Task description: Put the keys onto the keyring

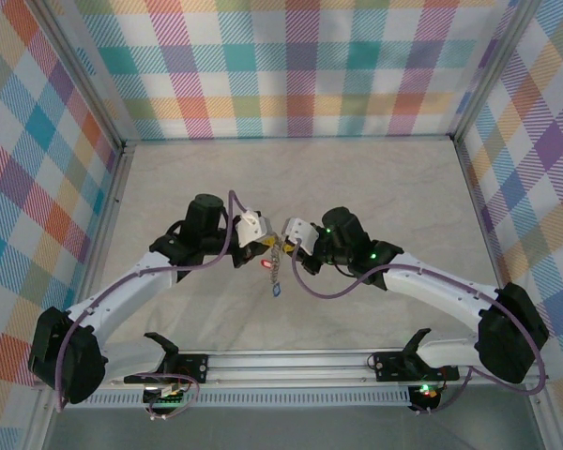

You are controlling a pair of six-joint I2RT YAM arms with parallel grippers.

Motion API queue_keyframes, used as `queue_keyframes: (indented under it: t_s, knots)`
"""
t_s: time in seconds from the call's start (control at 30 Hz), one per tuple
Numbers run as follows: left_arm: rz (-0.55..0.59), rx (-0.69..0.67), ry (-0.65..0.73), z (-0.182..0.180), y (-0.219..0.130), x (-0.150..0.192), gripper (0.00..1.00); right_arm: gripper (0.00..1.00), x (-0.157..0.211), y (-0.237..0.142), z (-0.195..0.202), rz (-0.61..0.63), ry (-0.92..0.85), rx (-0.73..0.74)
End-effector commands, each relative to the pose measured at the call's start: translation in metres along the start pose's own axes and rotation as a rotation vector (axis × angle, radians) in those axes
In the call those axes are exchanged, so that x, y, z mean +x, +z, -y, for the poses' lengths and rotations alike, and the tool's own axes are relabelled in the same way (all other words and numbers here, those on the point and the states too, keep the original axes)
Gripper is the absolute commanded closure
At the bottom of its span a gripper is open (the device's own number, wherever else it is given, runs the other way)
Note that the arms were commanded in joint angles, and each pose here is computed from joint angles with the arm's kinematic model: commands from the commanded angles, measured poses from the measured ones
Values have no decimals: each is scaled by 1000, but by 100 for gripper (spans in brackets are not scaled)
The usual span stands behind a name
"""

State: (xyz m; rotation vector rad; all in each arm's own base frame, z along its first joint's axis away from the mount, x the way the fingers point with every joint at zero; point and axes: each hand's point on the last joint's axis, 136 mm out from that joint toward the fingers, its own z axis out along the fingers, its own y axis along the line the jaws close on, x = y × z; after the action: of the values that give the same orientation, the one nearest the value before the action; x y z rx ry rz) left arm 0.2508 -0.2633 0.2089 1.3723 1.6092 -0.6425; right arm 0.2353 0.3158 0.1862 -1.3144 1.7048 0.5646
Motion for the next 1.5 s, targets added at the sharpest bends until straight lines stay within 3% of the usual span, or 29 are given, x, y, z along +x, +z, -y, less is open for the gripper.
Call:
queue_keyframes:
  t_s: [0.0,1.47]
  knots:
    - [30,-22,78,0,2,-11,100,100,-14,-4,-11,71,42,-48]
    - [-44,-10,179,13,6,-2,100,100,-24,-4,-6,48,153,-64]
